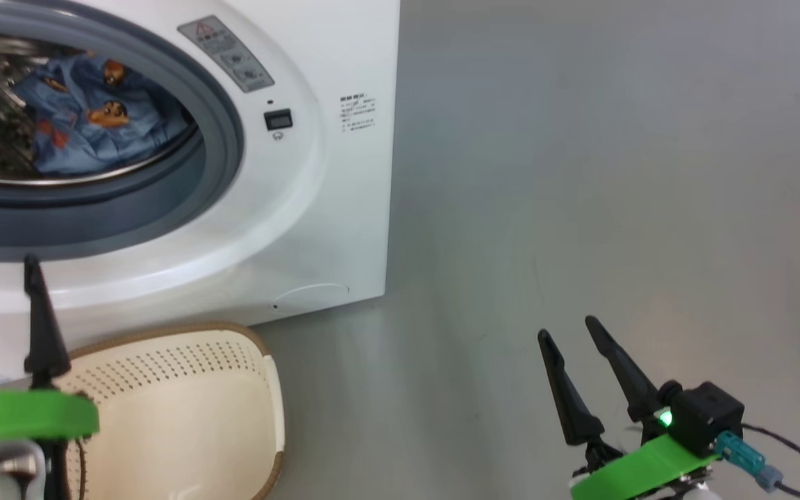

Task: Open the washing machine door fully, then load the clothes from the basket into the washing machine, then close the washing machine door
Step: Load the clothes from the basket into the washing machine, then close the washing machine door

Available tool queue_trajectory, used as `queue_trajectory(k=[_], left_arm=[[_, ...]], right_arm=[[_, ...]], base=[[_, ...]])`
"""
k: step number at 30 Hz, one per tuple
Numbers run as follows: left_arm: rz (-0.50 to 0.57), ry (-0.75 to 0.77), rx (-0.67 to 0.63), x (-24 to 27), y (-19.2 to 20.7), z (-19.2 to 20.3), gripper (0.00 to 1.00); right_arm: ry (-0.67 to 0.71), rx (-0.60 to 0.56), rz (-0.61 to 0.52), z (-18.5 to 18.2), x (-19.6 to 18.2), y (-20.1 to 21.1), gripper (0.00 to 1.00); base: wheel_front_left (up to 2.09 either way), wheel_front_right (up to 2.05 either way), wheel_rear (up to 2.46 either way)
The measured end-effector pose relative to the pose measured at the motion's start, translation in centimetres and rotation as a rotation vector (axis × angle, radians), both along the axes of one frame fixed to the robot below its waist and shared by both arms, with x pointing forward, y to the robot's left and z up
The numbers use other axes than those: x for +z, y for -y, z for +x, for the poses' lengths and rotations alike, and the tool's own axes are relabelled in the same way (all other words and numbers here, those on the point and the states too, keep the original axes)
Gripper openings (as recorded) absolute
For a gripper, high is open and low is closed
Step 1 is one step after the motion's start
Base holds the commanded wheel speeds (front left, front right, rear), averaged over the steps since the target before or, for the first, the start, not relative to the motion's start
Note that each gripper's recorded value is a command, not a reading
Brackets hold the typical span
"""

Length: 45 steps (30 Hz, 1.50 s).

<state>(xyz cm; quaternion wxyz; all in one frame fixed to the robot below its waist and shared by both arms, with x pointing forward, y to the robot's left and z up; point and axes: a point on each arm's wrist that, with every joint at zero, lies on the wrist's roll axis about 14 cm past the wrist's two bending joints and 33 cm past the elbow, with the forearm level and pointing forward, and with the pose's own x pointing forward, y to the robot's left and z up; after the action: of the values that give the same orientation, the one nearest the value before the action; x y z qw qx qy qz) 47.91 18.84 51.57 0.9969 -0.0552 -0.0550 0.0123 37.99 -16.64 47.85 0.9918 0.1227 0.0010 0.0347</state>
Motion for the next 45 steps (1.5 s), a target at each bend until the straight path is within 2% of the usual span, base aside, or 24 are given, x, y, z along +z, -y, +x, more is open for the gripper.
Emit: queue_trajectory(k=[8,21,45], left_arm=[[-0.004,-0.031,0.041,-0.3,-1.4,-4.5,1.0],[-0.034,-0.119,0.08,-2.7,-1.8,-9.3,1.0],[-0.016,-0.148,0.094,-3.4,-2.0,-11.4,1.0]], right_arm=[[0.024,-0.005,0.004,-1.5,0.9,0.0,1.0],[0.048,0.002,0.002,-2.4,1.7,-0.3,1.0],[0.059,-0.006,0.002,-2.5,2.0,0.0,1.0]], base=[[0.0,0.0,0.0],[0.0,0.0,0.0],[0.0,0.0,0.0]])
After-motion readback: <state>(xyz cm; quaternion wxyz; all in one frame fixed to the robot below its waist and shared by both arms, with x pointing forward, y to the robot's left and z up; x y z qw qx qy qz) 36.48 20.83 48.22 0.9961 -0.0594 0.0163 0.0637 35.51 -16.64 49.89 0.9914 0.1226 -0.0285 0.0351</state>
